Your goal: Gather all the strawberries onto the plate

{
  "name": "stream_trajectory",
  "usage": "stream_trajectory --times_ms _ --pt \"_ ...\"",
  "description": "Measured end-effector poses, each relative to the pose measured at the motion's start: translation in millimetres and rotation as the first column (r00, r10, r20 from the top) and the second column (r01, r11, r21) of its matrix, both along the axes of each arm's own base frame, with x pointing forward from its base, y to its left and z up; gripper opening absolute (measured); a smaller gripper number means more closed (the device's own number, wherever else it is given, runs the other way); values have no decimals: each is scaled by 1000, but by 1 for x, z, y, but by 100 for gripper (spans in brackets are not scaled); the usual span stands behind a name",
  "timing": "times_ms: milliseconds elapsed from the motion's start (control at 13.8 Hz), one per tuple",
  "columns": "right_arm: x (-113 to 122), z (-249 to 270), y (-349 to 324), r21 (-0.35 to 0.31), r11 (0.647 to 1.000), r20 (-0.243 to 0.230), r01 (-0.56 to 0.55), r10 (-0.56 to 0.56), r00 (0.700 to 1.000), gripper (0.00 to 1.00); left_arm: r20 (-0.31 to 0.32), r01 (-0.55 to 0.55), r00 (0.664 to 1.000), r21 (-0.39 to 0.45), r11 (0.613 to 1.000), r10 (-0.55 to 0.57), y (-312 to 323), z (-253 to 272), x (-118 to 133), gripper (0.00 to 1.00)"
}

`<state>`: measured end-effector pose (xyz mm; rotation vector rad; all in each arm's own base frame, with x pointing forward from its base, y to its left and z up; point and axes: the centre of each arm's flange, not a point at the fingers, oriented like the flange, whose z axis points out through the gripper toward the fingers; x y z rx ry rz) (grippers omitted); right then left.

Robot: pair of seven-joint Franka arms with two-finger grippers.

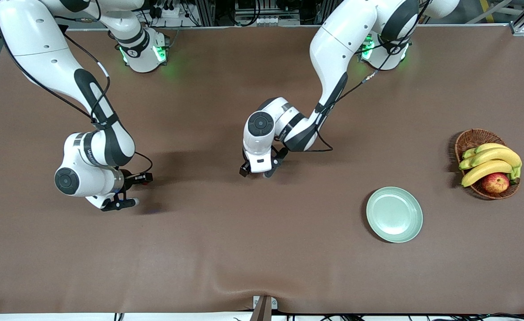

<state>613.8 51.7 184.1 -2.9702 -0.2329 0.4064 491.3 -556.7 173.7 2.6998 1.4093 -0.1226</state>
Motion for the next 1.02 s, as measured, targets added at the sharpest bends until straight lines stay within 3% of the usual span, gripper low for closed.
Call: stream_trajectory --times_ms 363,436,508,581,654,726,799,1017 --pt "0 -3 0 9 999 10 -34 33 999 61 -2 -46 999 -2 999 46 -9 3 -8 36" --pt "0 -3 0 10 999 11 -35 35 999 56 2 -46 999 -3 999 46 -10 4 -7 32" --pt "1 -3 0 10 999 11 -37 37 999 55 15 -49 999 0 999 49 -8 7 -2 32" --pt "1 -3 0 10 999 12 -38 37 999 47 31 -61 998 7 998 61 -2 14 7 32" --pt "1 -3 0 10 999 12 -38 38 999 39 52 -81 995 19 997 80 9 25 22 32" --pt "1 -3 0 10 999 13 -38 38 999 39 78 -109 991 35 993 106 25 39 41 32" --pt "1 -3 0 10 999 13 -38 38 999 32 110 -145 984 53 988 138 46 56 63 32" --pt "3 0 0 10 999 23 -38 38 999 31 186 -259 954 115 959 236 116 90 120 32"
